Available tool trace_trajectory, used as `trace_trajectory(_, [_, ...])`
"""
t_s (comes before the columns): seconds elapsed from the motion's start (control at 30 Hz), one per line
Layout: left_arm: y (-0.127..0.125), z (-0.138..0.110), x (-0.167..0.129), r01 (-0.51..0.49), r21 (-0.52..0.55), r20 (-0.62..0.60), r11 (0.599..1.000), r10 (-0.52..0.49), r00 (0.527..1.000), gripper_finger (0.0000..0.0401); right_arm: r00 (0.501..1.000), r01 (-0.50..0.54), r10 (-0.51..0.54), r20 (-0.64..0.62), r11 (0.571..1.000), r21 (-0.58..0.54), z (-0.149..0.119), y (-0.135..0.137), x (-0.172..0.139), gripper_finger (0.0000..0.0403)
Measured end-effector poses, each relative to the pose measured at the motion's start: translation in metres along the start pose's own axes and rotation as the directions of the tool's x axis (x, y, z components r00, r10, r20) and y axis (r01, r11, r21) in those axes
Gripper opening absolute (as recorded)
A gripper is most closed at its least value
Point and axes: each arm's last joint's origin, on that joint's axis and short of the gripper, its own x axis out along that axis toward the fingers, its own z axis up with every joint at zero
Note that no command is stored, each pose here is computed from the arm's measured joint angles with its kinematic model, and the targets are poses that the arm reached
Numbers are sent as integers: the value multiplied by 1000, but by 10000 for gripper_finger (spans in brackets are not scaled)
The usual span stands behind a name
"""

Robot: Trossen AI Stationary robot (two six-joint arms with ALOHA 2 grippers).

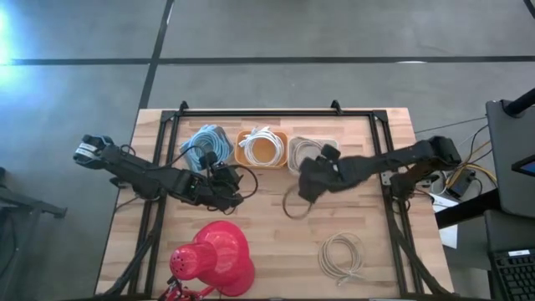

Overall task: Sort HDMI cables
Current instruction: Put the light brown HDMI cable into the white bin

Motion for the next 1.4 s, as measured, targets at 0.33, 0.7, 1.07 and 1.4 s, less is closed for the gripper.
trace_trajectory(0.33, [0, 1, 0, 6, -42, 2, 999, -6, 1000, 177, 968, -227, 210, -141, 967, -118, -52, 50, -69, 157])
trace_trajectory(0.7, [-3, 5, 0, 27, -83, 41, 996, -24, 999, 177, 877, -357, 285, -386, 925, -129, -124, 75, -59, 194])
trace_trajectory(1.07, [-3, 6, 0, 26, -44, 43, 999, -24, 999, 177, 811, -491, 424, -404, 868, -73, -150, 86, -24, 206])
trace_trajectory(1.4, [-3, 6, 0, 25, -38, 43, 999, -23, 999, 177, 795, -525, 483, -366, 851, -18, -172, 85, 2, 206])
